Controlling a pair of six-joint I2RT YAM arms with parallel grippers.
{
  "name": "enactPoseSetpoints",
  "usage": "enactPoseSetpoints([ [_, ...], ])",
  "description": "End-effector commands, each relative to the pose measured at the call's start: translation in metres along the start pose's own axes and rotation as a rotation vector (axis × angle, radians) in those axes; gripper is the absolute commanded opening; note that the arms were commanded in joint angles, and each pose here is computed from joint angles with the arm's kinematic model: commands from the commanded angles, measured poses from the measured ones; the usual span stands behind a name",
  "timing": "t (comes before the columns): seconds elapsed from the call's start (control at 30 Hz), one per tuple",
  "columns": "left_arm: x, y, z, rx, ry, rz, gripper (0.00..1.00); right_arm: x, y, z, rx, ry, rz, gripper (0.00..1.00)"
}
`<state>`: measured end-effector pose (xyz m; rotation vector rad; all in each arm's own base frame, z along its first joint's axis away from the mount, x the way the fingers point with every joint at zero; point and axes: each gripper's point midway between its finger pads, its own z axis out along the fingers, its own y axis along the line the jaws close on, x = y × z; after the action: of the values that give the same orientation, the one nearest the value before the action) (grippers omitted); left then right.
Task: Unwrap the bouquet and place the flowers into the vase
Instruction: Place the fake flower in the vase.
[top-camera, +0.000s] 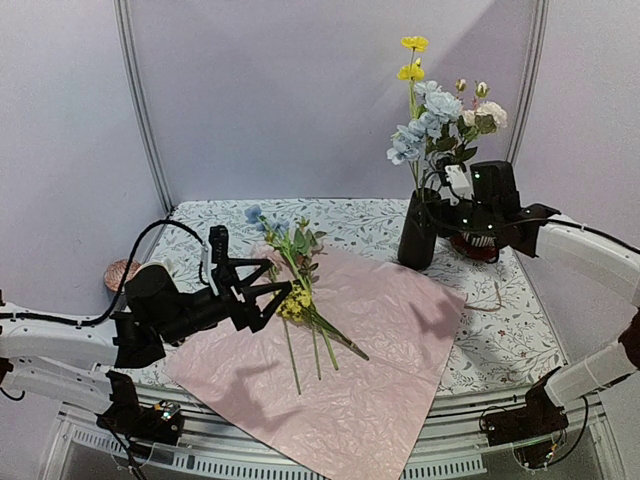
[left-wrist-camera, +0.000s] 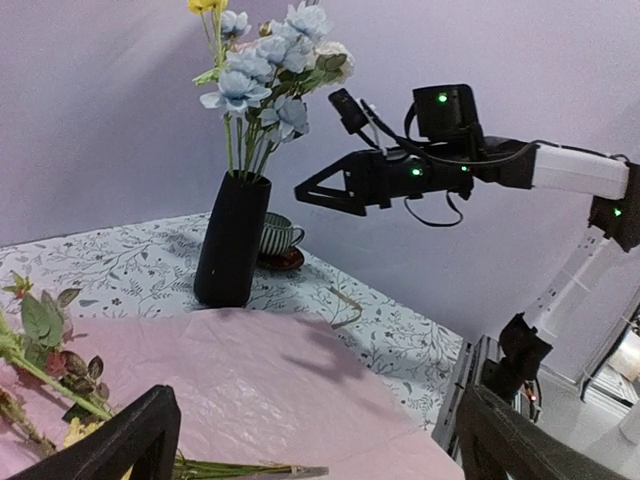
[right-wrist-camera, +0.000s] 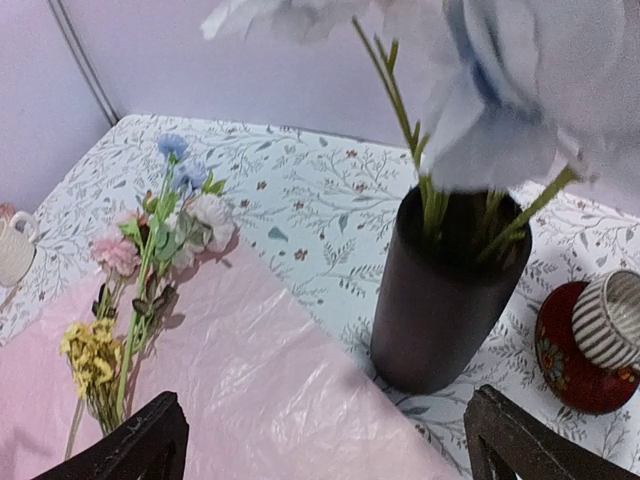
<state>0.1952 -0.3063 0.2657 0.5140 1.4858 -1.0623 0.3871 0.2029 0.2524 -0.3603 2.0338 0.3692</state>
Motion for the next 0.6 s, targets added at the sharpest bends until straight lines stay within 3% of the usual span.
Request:
enactPoseSetpoints([
  [0.0, 0.001, 0.015, -0.001, -0.096, 0.028, -0.047, 0.98, 0.021, 0.019, -0.02, -0.121, 0.042, 0.044, 0.99],
  [0.2, 0.023, 0.051, -0.006, -0.252, 0.111, -0.164, 0.98, 0.037, 0.041, -0.03, -0.149, 0.102, 0.075, 0.99],
  [0.37, 0.059, 0.093, -0.026, -0.45, 0.191, -0.349, 0.98, 0.047, 0.066, -0.033, -0.198, 0.126, 0.06, 0.99],
  [0.47, 0.081, 0.103, -0.033, -0.46, 0.239, -0.416, 0.98, 0.053, 0.082, -0.032, -0.245, 0.126, 0.057, 0.99],
  [0.57, 0.098, 0.11, -0.034, -0.478, 0.292, -0.459, 0.91, 0.061, 0.095, -0.026, -0.304, 0.132, 0.068, 1.0],
])
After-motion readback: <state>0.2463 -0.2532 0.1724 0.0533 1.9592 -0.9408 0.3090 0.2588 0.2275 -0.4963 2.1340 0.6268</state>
